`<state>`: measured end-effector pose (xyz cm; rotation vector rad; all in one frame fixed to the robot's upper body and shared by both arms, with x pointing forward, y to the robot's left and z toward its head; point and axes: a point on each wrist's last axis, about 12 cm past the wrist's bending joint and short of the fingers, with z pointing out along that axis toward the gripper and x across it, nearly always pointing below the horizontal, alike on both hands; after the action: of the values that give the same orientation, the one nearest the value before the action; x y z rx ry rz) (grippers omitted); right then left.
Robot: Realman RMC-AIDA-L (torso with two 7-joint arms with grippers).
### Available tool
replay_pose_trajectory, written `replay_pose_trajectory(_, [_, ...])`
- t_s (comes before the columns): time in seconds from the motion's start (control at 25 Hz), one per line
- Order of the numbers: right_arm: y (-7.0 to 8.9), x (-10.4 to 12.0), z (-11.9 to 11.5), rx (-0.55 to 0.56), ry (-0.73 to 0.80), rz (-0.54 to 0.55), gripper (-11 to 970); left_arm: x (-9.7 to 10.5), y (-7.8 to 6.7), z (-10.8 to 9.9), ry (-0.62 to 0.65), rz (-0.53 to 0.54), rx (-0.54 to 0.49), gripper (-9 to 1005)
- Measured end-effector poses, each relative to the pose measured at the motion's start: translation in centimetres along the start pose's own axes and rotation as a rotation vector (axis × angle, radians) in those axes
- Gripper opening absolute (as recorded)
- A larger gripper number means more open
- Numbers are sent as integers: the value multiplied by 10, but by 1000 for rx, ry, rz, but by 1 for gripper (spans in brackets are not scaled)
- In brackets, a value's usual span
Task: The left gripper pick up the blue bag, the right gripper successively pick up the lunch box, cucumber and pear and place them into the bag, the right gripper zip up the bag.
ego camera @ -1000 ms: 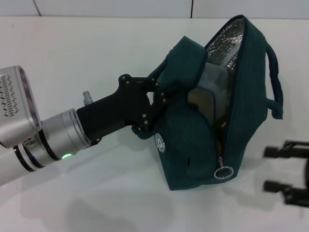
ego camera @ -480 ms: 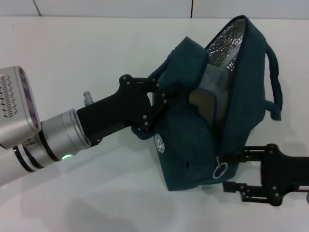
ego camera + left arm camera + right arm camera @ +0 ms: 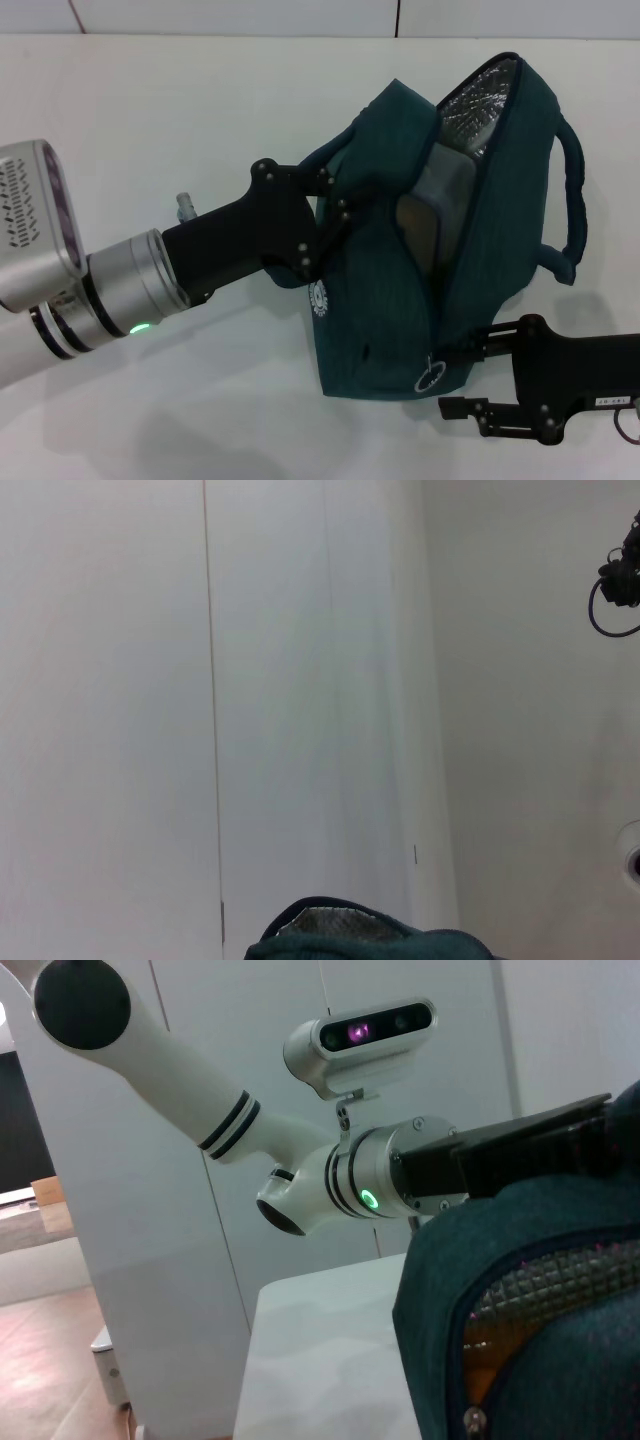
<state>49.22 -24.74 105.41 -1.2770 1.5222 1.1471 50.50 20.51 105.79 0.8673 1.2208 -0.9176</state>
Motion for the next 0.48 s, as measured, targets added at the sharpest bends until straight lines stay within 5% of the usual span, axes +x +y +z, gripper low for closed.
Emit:
replay_pose_trajectory(0.44, [5,2,4,-46,24,2,390,0,-1,0,-3,14,4,50])
replay_pose_trajectory(0.48, [5,2,4,-44,22,2,317,0,-1,0,-3,14,4,50])
